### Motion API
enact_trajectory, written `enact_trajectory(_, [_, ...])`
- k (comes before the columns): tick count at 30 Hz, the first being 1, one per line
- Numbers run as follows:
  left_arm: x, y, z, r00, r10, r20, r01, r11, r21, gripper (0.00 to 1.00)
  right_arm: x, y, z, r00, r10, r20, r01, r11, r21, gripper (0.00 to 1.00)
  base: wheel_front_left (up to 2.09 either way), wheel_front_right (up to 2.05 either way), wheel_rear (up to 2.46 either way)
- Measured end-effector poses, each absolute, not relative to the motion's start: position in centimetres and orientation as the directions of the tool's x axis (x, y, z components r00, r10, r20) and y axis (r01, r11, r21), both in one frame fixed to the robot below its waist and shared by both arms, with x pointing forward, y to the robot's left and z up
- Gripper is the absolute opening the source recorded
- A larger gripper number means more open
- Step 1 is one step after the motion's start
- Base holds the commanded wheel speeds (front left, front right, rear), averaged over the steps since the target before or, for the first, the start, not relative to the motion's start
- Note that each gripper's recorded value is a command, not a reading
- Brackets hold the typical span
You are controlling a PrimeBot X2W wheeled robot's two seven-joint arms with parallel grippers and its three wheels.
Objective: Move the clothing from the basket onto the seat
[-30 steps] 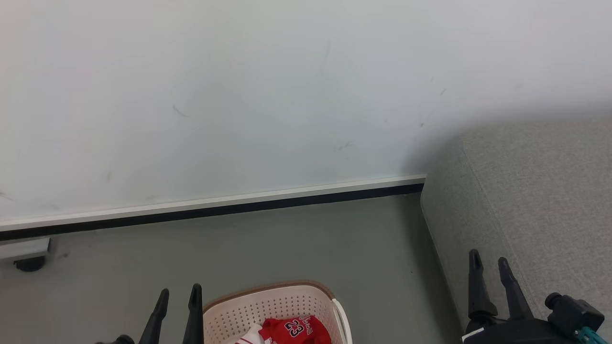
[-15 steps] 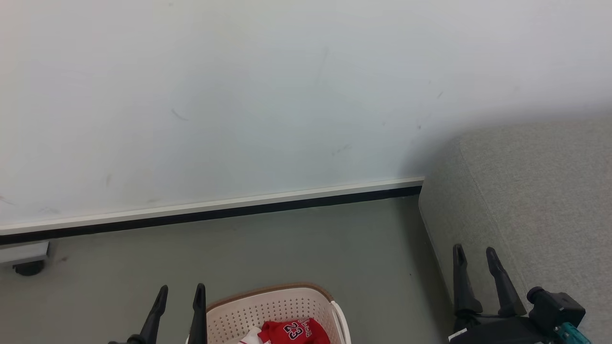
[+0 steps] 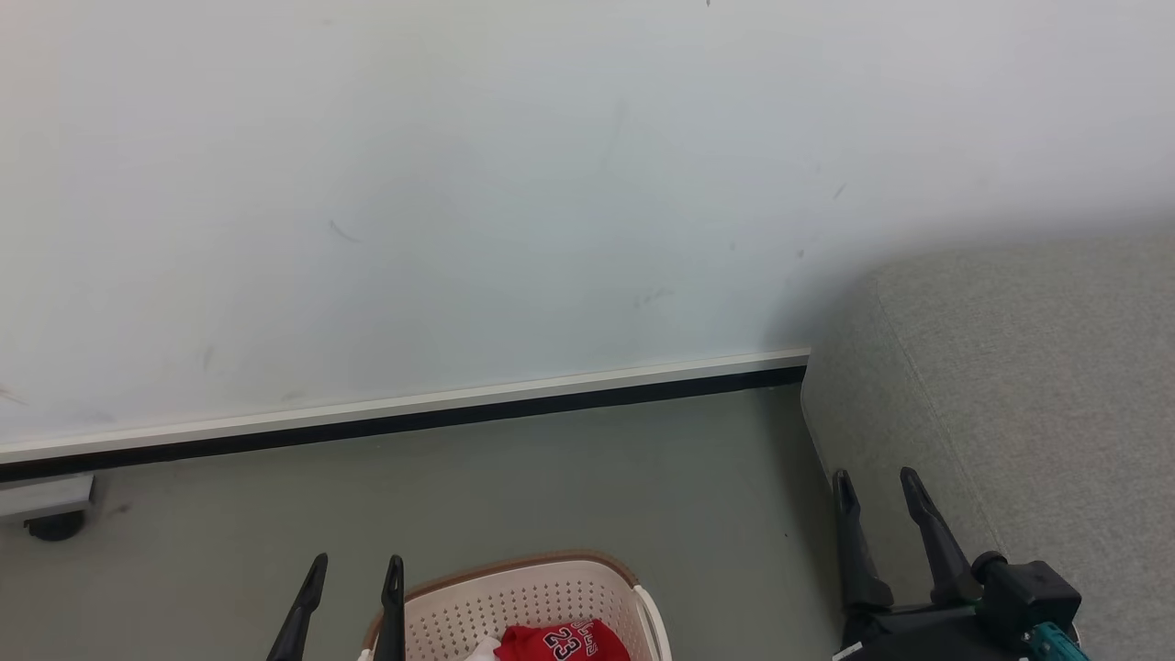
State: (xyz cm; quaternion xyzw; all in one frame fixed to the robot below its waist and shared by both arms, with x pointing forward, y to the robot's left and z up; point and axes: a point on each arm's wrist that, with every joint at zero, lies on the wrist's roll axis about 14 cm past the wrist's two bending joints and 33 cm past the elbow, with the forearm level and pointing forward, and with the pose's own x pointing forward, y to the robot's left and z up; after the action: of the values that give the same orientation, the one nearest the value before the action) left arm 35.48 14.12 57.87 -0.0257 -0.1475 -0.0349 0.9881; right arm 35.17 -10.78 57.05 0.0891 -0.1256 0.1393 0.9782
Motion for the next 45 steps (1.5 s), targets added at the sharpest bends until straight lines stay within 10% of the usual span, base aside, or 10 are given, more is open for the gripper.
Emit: enact_trajectory(45, [35.4,14.5,55.4,0.972,-0.062,0.227,0.066,0.998,-0.010,1.00,35.0,-8.8,57.4,0.904,0.314,0.291,-0.348,0.935,0.074,1.00,0.00,0.00,0.00])
